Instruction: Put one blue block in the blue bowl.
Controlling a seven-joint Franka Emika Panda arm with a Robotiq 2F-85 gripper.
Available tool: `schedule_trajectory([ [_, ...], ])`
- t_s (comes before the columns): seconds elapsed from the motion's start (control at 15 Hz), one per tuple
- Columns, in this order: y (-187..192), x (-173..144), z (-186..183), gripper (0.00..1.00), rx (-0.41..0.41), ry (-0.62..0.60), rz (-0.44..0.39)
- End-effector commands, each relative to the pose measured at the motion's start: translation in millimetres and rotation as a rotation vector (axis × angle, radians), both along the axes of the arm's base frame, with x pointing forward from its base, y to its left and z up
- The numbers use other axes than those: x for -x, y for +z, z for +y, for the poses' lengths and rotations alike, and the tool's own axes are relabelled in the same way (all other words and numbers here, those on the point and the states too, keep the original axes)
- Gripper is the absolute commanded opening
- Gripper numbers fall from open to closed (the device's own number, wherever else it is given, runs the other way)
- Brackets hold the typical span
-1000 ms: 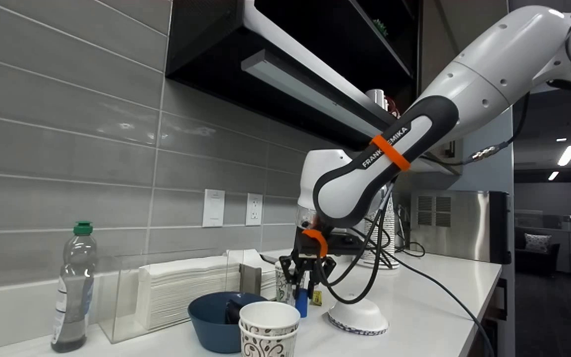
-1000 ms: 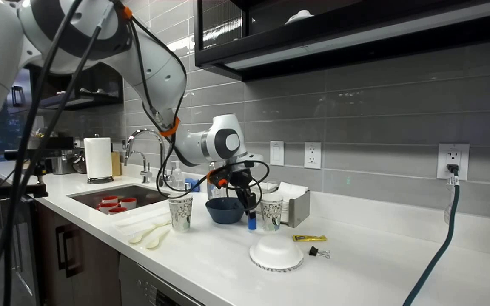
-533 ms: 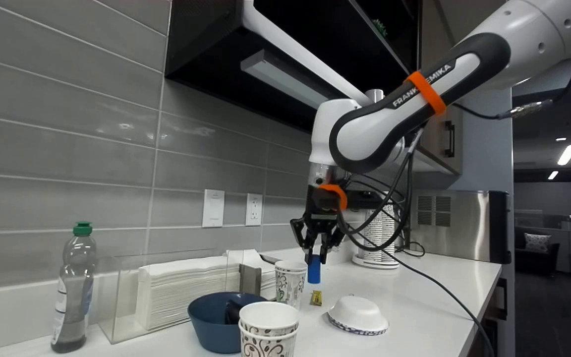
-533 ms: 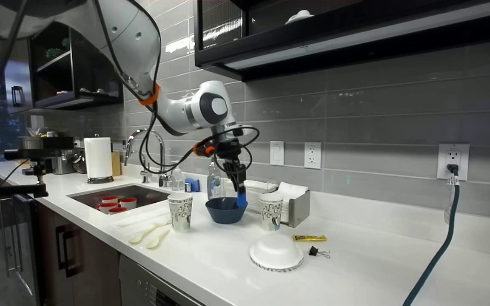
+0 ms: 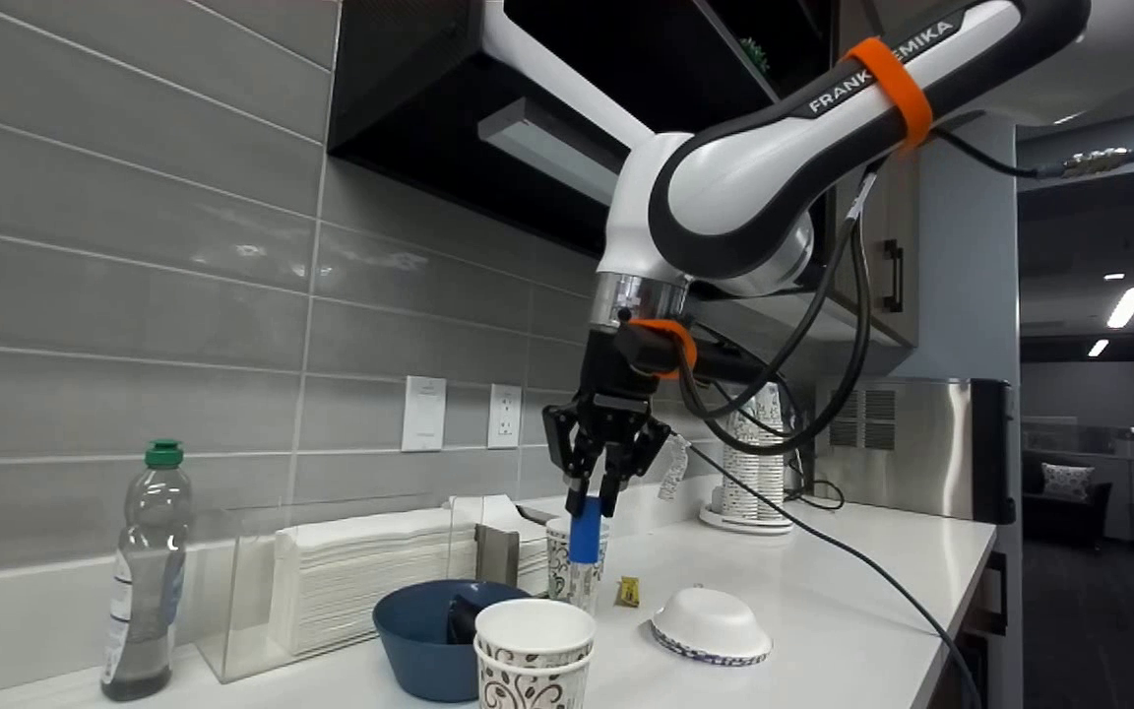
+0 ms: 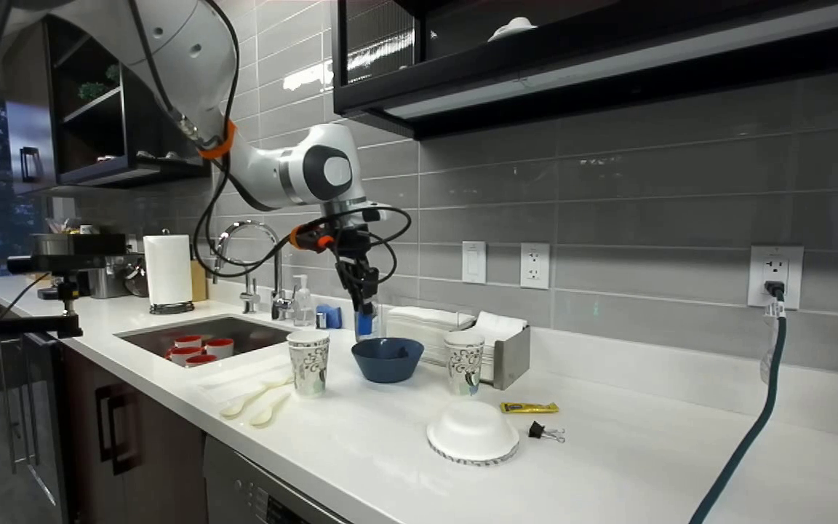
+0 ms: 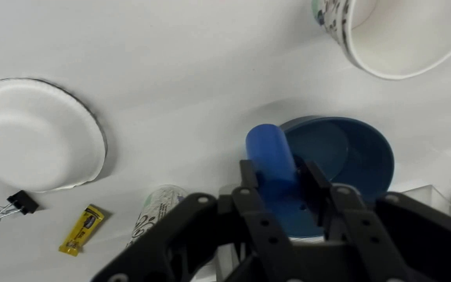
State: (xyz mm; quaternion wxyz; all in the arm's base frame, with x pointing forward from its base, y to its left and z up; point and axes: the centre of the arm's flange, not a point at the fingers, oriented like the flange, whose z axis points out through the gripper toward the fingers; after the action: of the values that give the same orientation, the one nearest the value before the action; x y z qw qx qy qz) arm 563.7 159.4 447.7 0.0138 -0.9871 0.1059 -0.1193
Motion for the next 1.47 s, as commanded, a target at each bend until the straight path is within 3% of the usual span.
schedule_trajectory([
  [0.0,0,1,3,0.33,-0.005,0.002,0.002],
  [0.2,-1,0,2,0.33,-0.008,-0.001,0.003],
  [0.27,-1,0,1,0.08,-0.008,-0.001,0.003],
  [0.6,-11,-27,38,0.08,-0.046,-0.002,-0.122],
  [0.73,-18,-37,53,0.08,-0.055,0.010,-0.134],
  [1.4,-68,-97,96,0.08,-0.073,0.004,-0.074],
])
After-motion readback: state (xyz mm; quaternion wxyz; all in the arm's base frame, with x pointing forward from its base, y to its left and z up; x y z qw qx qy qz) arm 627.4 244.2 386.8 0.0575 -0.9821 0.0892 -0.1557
